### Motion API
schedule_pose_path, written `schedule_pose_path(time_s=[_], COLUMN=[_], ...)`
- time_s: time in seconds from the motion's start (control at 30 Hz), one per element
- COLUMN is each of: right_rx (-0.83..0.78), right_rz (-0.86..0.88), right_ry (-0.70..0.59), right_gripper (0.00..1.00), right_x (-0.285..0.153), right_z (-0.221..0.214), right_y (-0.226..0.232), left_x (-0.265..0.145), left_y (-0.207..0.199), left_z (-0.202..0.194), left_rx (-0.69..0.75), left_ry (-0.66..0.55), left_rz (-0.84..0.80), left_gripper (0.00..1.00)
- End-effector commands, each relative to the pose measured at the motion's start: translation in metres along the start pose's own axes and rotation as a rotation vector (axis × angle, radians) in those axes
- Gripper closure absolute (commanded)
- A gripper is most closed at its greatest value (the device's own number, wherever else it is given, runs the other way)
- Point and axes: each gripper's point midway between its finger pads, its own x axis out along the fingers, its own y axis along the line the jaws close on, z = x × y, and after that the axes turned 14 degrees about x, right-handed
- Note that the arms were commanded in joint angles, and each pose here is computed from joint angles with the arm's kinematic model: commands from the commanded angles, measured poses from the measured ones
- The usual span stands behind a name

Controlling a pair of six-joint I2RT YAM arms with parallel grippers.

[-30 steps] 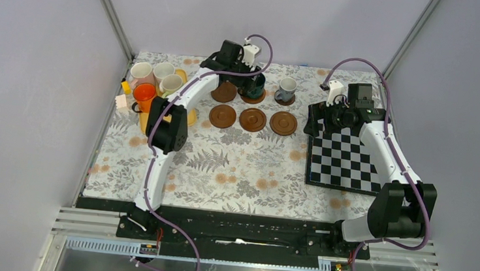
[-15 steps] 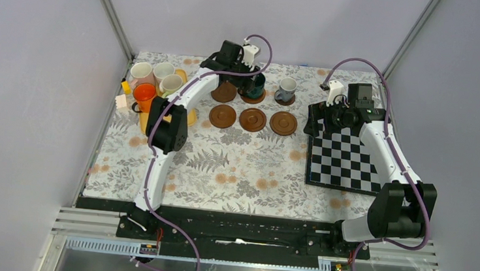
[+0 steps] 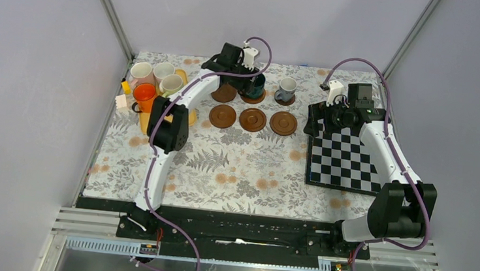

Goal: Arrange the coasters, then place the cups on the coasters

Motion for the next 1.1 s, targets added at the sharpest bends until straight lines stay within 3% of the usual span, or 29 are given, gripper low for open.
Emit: schedule_pose_path(time_s=[0.0,0.43,0.53,0.67,0.83,1.0,1.07], right_rx=[-0.025,-0.021,-0.022,-0.021,-0.024,-0.027,-0.028], right_rz=[0.012,0.012,0.014,0.015,0.015,0.013,0.012], right_ry=[-0.040,-0.032,-0.032,-0.033,-0.032,-0.034,-0.036], right_gripper=[0.00,0.00,0.00,0.00,0.00,0.01,0.00], right_x=[-0.006,-0.004,-0.004,-0.004,-0.005,-0.005,-0.005], right_z=[0.010,0.008,0.008,0.008,0.007,0.008,0.009], right_y=[0.005,0.003,0.004,0.004,0.004,0.004,0.004], left_x=[0.007,0.006,0.007,0.006,-0.011,-0.073,-0.100], left_y=[-0.007,-0.015,-0.015,-0.011,0.004,0.009,0.010], left_z=[-0.002,0.001,0.001,0.001,0.017,0.062,0.076], left_rx=[-0.018,-0.034,-0.034,-0.033,-0.012,0.030,0.035], left_ry=[-0.006,-0.018,-0.016,-0.012,-0.035,-0.133,-0.171], left_rz=[-0.027,-0.062,-0.059,-0.040,0.030,0.071,0.084], left_gripper=[0.37,0.56,0.57,0.50,0.30,0.02,0.01])
